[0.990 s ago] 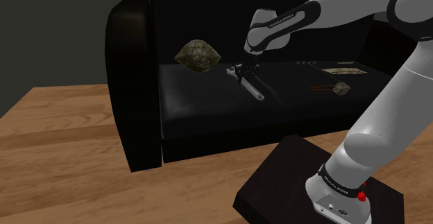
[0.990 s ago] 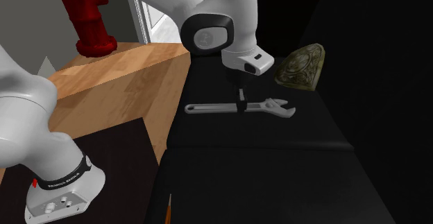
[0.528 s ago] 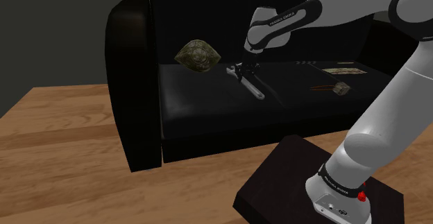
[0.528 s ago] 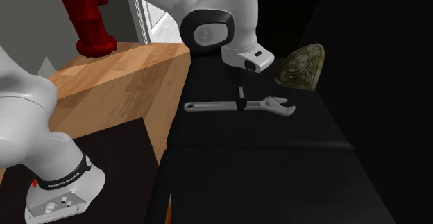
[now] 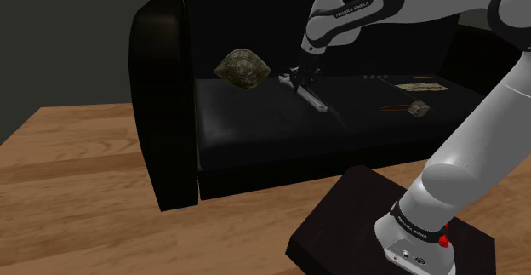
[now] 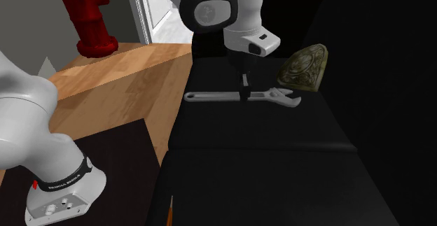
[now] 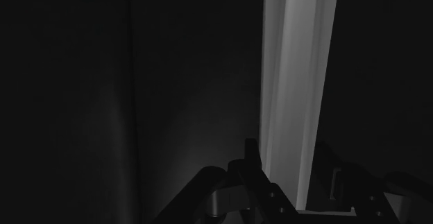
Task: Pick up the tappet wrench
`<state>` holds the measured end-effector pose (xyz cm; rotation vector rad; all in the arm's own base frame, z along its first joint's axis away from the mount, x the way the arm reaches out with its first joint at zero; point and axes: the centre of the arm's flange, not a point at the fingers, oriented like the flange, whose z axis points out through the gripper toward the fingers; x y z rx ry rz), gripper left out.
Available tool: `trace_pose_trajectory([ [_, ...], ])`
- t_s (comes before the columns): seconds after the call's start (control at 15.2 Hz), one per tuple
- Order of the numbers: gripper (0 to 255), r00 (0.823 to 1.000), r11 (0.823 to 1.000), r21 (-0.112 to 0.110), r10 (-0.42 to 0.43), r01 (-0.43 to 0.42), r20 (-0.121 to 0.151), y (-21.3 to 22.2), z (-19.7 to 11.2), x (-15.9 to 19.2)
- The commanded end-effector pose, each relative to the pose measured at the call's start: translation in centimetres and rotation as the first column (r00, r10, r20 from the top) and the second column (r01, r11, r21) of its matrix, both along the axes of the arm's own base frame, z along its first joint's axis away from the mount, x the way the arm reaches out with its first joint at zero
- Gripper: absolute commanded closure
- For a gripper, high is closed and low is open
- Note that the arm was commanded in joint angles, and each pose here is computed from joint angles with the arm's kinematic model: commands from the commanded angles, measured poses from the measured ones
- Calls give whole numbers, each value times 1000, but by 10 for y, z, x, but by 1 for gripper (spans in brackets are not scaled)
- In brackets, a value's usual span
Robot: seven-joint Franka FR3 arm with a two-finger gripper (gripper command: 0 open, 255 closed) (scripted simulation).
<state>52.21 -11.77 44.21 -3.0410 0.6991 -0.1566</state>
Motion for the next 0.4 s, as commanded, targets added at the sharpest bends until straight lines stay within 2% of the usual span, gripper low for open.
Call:
trace_pose_trajectory([
  [0.0, 255, 1000, 1000, 0, 0, 0, 0, -1, 12, -1],
  [0.33, 255, 1000, 1000, 0, 0, 0, 0, -1, 28, -1],
])
